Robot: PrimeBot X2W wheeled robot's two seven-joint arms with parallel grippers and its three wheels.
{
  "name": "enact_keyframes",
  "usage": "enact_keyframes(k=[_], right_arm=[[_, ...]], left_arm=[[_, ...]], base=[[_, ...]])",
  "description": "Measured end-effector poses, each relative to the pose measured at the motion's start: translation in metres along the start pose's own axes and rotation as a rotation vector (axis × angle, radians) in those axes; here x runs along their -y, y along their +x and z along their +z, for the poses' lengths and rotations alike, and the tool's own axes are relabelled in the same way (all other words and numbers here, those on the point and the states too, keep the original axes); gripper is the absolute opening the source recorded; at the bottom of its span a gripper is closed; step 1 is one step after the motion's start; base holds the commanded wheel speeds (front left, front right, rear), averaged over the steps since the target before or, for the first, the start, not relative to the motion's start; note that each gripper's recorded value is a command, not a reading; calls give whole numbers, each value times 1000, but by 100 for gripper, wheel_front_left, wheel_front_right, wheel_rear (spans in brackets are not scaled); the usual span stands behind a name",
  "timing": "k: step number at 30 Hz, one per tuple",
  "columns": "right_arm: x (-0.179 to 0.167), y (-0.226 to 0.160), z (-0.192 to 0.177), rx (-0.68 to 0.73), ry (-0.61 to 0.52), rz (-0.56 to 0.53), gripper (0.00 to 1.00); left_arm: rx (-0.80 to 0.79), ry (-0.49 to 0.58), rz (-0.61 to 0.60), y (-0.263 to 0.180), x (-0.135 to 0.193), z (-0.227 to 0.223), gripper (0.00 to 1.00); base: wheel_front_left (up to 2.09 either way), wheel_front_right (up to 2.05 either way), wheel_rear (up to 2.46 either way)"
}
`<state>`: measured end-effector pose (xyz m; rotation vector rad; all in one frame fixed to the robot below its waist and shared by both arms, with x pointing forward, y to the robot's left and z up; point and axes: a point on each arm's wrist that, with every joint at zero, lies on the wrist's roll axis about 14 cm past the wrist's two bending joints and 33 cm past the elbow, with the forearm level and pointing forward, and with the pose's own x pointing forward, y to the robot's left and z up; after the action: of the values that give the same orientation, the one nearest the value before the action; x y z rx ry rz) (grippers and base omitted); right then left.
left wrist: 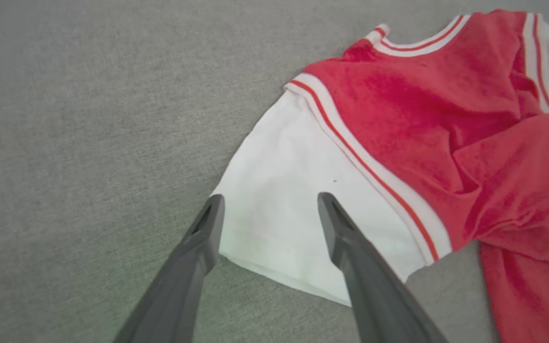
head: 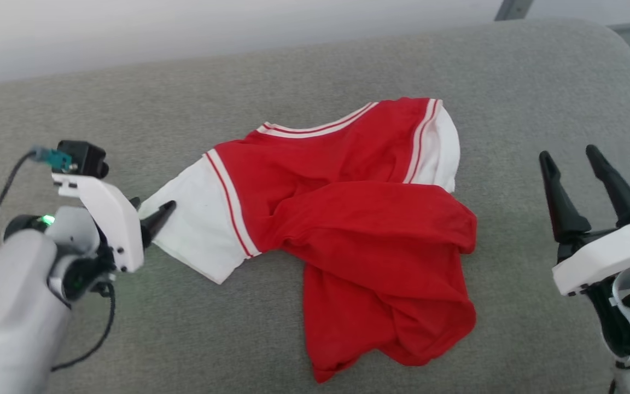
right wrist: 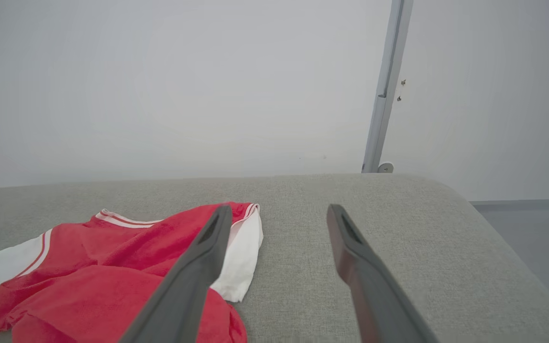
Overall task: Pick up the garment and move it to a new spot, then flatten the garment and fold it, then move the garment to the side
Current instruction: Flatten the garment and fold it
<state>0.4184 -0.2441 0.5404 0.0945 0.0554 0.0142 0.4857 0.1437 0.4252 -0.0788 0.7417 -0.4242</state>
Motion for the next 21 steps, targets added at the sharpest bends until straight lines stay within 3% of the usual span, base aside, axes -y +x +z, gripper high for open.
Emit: enact_keyframes(k=[9, 19, 20, 21], right_arm=[[8, -9, 2, 7, 18, -46, 100], [8, -9, -11, -56, 18, -50, 100], [6, -8, -12, -59, 21, -46, 100], [5, -8, -13, -65, 23, -42, 100]], left_arm=[[-259, 16, 101, 26, -29, -24, 100], [-452, 4, 166, 42, -32, -45, 100], [-474, 9, 160, 43, -29, -46, 22], [-481, 7, 158, 44, -28, -47, 0]], base=[[0, 0, 0], [0, 0, 0], [0, 0, 0], [0, 0, 0]])
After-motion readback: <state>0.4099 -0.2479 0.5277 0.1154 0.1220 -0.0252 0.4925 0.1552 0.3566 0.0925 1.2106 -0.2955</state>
